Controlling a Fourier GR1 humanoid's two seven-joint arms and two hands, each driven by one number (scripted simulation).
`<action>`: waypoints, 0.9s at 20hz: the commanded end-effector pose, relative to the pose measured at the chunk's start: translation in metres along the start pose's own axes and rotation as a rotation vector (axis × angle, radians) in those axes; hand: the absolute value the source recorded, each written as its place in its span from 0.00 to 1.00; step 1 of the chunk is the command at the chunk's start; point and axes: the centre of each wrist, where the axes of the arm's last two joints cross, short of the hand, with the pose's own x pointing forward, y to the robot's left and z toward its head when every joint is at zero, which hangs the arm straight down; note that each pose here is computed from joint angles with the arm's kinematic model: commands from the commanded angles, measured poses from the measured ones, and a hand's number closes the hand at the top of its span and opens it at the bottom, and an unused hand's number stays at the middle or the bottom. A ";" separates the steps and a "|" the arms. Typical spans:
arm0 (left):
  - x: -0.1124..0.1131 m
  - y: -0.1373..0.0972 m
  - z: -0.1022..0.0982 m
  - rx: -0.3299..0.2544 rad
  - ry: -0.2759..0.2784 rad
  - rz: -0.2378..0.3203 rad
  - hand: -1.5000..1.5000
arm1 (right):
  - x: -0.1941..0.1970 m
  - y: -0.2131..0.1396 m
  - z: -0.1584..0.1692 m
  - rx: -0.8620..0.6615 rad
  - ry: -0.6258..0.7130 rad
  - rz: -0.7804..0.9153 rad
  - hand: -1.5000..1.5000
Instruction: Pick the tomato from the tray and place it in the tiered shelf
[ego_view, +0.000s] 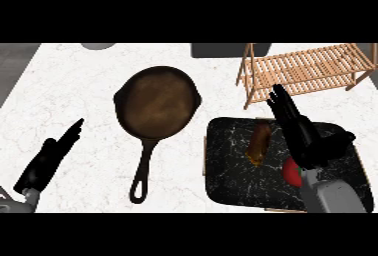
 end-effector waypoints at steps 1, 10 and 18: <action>0.020 0.003 -0.005 0.044 -0.080 -0.010 0.50 | 0.008 -0.019 0.017 -0.101 0.019 0.001 0.00; 0.059 -0.023 -0.011 0.119 -0.321 0.207 0.50 | -0.020 -0.151 0.098 -0.834 0.249 0.403 1.00; 0.064 -0.074 -0.011 0.059 -0.384 0.258 0.50 | -0.040 -0.096 0.143 -1.339 -0.077 0.272 0.00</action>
